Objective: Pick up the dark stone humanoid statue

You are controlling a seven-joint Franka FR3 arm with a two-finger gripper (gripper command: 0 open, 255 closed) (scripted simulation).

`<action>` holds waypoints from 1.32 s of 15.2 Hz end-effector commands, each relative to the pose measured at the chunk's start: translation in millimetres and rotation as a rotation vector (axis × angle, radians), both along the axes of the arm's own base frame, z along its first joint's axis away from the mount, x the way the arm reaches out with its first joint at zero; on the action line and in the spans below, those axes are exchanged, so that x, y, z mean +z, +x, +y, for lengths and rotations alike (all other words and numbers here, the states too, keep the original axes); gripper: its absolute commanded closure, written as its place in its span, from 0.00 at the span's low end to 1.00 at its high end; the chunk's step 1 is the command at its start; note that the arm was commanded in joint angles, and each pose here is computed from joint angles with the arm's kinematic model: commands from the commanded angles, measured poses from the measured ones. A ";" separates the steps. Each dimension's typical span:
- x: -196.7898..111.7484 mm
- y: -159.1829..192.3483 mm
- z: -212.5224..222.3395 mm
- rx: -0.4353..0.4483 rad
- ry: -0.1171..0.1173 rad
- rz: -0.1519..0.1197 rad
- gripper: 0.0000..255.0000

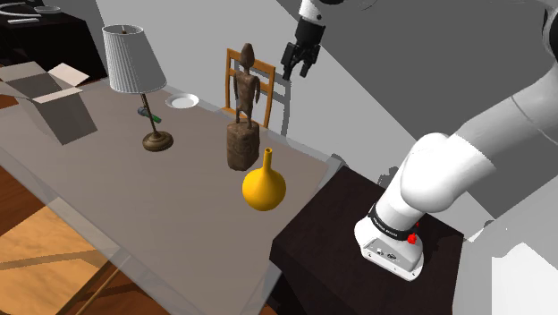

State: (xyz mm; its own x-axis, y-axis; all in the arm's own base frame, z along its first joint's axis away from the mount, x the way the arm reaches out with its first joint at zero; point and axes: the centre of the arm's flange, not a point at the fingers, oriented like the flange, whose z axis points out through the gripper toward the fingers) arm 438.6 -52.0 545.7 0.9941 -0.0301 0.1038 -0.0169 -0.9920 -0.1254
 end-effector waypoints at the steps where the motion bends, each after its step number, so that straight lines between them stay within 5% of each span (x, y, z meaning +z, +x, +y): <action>1: -5.0 25.1 -2.1 0.008 0.031 -0.006 0.00; 10: -32.2 139.0 -10.9 0.042 0.167 -0.028 0.00; 20: -73.4 144.4 -11.1 0.044 0.174 -0.029 0.00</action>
